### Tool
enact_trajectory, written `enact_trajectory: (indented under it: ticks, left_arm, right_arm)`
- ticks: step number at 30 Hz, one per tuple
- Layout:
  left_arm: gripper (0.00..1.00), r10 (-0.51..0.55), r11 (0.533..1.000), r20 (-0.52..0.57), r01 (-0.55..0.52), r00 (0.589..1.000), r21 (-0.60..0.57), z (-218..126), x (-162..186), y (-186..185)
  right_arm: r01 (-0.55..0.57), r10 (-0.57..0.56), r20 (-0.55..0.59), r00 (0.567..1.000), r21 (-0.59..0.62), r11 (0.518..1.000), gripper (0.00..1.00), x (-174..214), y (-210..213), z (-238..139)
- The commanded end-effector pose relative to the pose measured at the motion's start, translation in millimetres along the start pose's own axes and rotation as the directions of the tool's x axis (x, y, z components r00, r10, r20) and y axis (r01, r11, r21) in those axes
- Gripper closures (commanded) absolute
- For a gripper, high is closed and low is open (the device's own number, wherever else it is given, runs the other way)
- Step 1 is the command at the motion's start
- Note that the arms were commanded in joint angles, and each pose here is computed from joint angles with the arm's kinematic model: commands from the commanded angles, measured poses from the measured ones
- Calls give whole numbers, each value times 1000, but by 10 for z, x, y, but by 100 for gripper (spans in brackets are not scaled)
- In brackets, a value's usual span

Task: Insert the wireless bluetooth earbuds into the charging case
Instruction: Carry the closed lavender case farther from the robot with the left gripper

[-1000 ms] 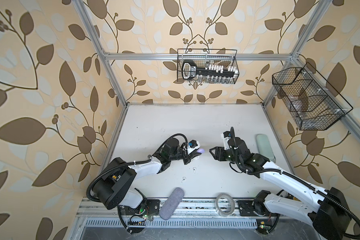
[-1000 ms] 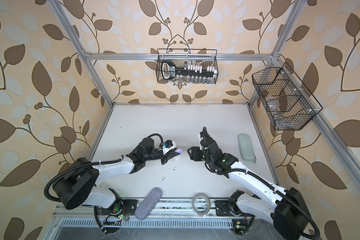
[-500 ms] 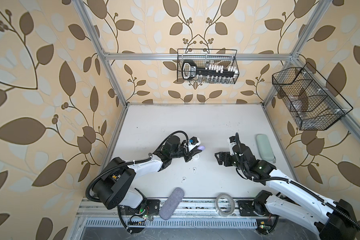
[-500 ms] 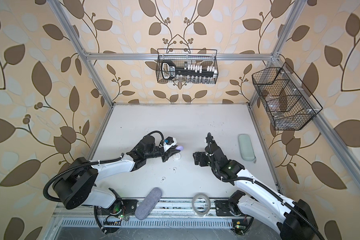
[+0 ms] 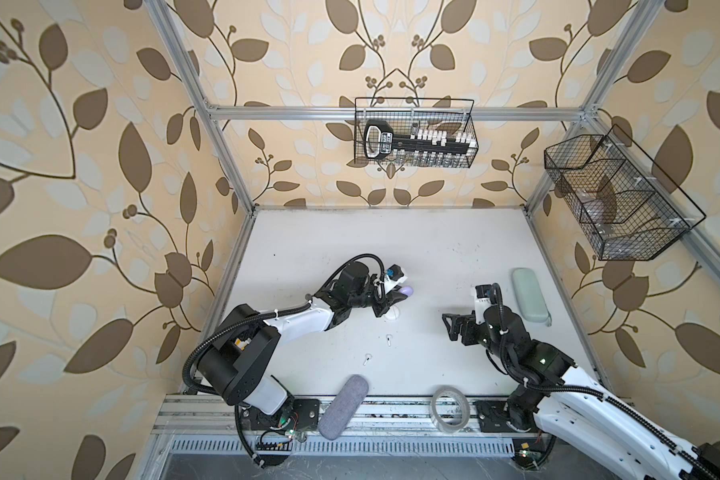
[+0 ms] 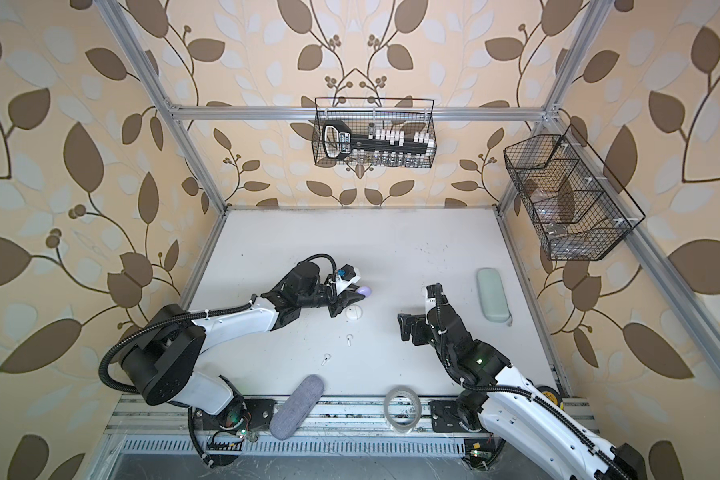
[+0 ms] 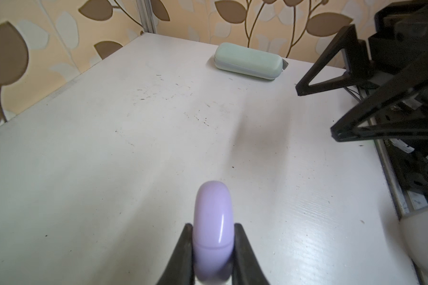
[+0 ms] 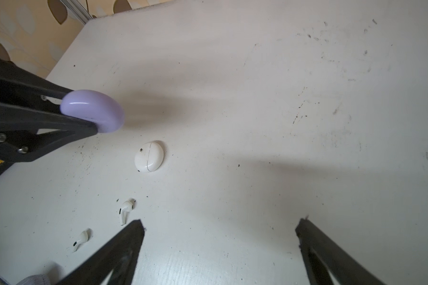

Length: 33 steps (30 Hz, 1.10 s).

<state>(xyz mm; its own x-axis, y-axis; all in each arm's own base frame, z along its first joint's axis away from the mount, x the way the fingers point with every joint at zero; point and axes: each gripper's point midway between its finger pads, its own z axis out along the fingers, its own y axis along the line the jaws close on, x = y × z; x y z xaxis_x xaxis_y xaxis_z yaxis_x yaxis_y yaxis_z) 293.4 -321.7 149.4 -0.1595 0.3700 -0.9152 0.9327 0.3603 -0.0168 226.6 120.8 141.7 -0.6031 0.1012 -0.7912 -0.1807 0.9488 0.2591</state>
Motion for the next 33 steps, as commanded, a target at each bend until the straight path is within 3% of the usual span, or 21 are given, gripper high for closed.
enact_trajectory:
  ticks: [1,9,16,23,33]
  left_arm:
    - [100,-52,999,-17,52,998,-1,49,-160,98]
    - [100,-199,980,-58,199,978,-3,265,-245,251]
    - [100,-340,940,-113,342,934,0,488,-245,365]
    - [100,-417,908,-127,417,900,-25,671,-247,492]
    - [100,-588,804,-168,594,791,-21,1010,-197,638]
  right_arm:
    - [22,-23,28,999,13,1000,1,9,-44,-35]
    - [46,-46,37,998,8,999,2,30,11,-40]
    - [64,-66,64,996,38,997,2,20,17,-77]
    - [53,-59,112,992,48,997,2,-18,-6,-150]
    - [75,-76,144,987,7,997,2,-44,87,-136]
